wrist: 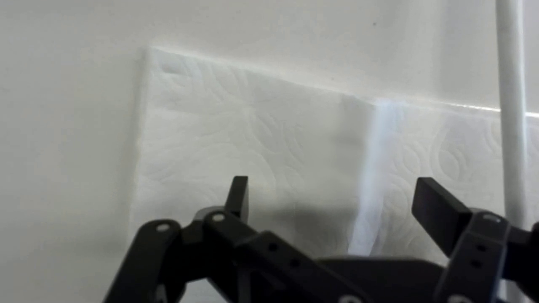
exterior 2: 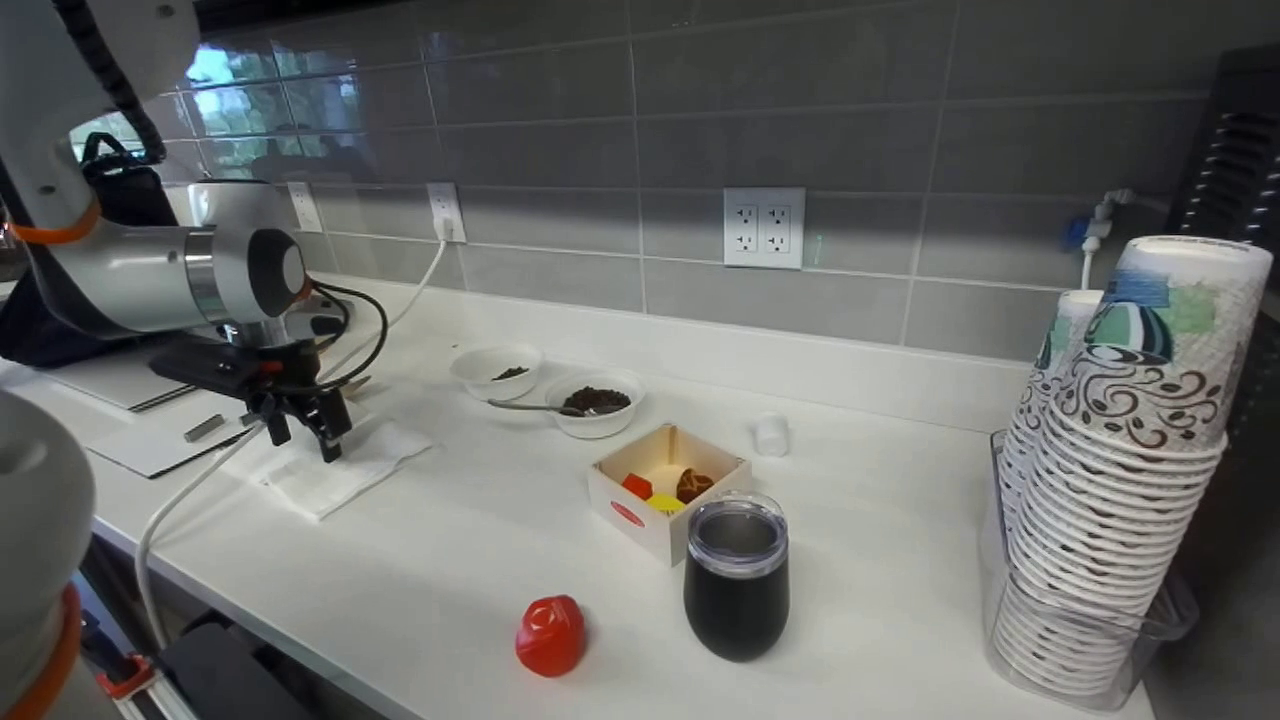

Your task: Fold the white napkin.

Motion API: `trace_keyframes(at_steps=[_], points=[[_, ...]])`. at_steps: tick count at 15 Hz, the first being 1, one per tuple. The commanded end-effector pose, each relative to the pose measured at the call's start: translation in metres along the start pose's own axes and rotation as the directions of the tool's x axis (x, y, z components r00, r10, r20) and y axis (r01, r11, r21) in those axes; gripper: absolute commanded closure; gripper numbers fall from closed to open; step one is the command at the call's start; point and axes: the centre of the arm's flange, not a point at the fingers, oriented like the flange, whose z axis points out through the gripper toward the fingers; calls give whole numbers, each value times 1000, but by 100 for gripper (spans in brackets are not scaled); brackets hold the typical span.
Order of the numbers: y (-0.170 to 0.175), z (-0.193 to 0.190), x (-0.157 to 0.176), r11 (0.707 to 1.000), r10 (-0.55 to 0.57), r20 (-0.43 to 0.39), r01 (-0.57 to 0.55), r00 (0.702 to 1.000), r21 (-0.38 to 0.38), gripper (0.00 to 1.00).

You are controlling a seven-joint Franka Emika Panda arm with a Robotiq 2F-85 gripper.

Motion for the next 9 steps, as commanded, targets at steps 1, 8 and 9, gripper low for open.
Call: trace_keyframes(at_steps=[1,8,9], points=[[-18,24,17,1000,-5,11,5,1000,-3,0],[-26,33,29,999,-17,-3,16,1000,-28,41],[-26,30,31,999,-16,-10,15,1000,-31,51]])
